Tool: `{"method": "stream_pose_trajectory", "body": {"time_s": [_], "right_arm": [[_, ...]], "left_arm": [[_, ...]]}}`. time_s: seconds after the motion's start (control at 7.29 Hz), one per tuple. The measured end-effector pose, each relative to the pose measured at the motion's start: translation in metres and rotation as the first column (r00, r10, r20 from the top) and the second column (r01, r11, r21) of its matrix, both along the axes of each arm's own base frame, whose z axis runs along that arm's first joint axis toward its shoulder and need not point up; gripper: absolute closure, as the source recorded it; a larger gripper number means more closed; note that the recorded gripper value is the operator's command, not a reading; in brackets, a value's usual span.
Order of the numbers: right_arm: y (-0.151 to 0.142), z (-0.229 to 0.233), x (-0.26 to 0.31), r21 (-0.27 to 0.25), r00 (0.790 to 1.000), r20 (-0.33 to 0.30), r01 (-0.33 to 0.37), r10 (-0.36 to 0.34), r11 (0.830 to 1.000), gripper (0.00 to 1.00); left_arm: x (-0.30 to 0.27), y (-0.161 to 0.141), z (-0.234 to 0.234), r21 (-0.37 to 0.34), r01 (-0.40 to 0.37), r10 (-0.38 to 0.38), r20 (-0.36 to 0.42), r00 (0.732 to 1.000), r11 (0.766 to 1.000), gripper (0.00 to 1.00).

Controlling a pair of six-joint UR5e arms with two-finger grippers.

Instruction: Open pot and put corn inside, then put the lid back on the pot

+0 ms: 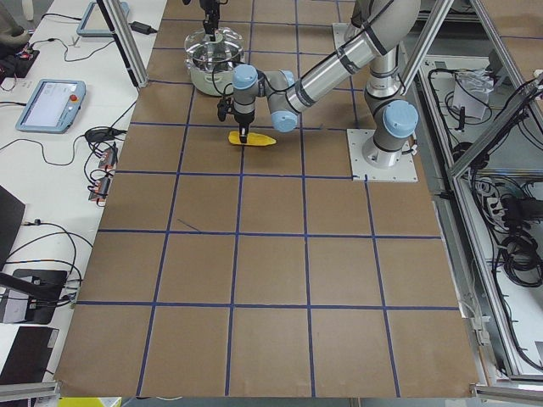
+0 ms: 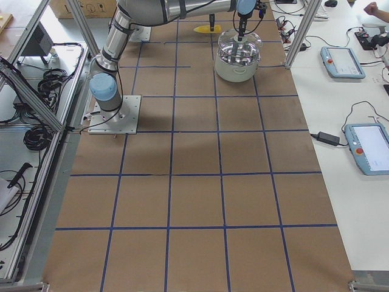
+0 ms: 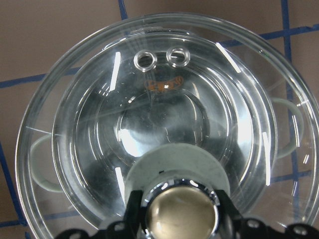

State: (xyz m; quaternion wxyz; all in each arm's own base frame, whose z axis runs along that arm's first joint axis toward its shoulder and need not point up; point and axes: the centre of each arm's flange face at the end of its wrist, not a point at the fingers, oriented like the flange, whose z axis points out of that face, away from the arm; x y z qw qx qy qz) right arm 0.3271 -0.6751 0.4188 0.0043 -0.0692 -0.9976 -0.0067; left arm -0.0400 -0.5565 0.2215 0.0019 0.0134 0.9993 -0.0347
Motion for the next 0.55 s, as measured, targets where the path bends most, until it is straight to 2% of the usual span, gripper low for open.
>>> {"method": "stream_pose_trajectory", "body": {"time_s": [0.14,0.55], "right_arm": [[-0.005,0.011,-0.020,0.012,0.999,-0.007,-0.037,0.038,0.999,0.78],[-0.028,0.028,-0.143,0.079,0.993,0.000,-0.116,0.116,0.990,0.82]], "left_arm": [[0.003,-0.016,0.033,0.022,0.002,-0.002,0.021,1.000,1.000,0.98],[0.009,-0.060,0.176,0.104,-0.013,0.010,0.030,0.999,0.994,0.98]]}}
